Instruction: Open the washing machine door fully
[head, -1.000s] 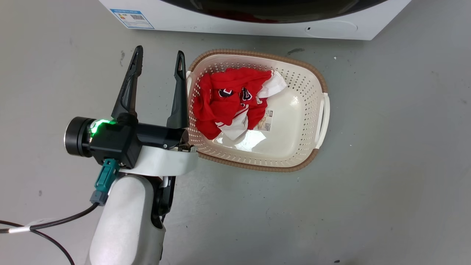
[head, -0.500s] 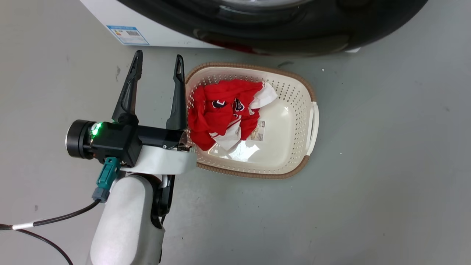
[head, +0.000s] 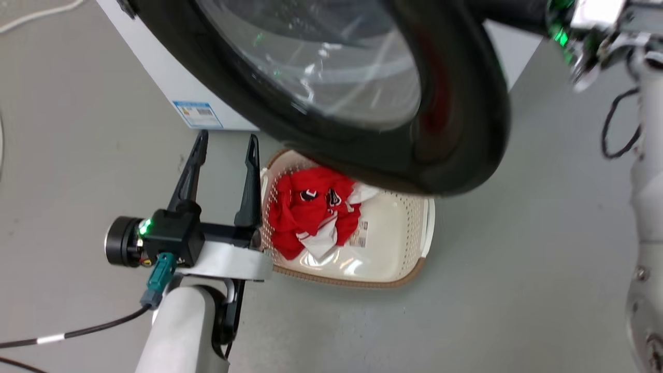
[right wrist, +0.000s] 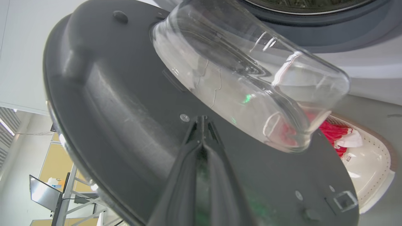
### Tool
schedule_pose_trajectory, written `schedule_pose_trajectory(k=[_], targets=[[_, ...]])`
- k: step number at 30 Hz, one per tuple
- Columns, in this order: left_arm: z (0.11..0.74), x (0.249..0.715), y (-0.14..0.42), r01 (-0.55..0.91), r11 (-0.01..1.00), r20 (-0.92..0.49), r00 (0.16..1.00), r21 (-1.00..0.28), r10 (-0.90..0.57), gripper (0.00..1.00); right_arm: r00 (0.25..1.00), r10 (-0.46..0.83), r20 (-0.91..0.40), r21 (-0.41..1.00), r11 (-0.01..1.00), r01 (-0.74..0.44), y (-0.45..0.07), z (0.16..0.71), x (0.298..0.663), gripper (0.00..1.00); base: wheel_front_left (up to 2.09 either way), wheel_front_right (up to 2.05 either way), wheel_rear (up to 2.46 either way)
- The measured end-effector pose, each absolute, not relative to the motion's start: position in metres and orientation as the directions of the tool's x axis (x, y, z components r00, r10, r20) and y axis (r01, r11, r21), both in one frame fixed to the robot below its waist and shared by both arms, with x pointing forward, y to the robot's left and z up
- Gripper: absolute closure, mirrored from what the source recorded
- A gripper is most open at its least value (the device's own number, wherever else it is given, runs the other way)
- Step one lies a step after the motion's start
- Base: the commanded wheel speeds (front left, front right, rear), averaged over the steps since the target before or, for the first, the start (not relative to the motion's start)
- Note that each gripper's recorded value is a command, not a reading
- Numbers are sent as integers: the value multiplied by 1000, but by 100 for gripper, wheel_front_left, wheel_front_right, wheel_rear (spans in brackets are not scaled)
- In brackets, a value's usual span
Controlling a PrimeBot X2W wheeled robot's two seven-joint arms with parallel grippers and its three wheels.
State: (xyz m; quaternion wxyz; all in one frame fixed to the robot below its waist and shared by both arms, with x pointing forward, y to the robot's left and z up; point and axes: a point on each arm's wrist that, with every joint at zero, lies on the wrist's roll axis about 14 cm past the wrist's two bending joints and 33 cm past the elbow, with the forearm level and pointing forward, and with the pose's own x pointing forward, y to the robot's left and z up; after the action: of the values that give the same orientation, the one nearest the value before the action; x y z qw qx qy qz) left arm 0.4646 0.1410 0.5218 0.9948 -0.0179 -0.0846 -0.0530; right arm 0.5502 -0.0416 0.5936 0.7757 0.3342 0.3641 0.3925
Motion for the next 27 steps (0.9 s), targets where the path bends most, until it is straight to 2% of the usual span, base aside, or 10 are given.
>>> schedule_pose_trajectory(k=[12,19,27], targets=[[550,413,151,97,995,215,973,-23,-90,0,358,894,-269,824,406,-395,-12,608,476,100,0,0,0],[557,402,157,82,996,231,970,-36,-71,0,293,916,-273,816,382,-434,8,609,454,100,0,0,0],[563,393,161,71,997,244,968,-34,-61,0,204,950,-234,836,304,-457,38,607,427,100,0,0,0]])
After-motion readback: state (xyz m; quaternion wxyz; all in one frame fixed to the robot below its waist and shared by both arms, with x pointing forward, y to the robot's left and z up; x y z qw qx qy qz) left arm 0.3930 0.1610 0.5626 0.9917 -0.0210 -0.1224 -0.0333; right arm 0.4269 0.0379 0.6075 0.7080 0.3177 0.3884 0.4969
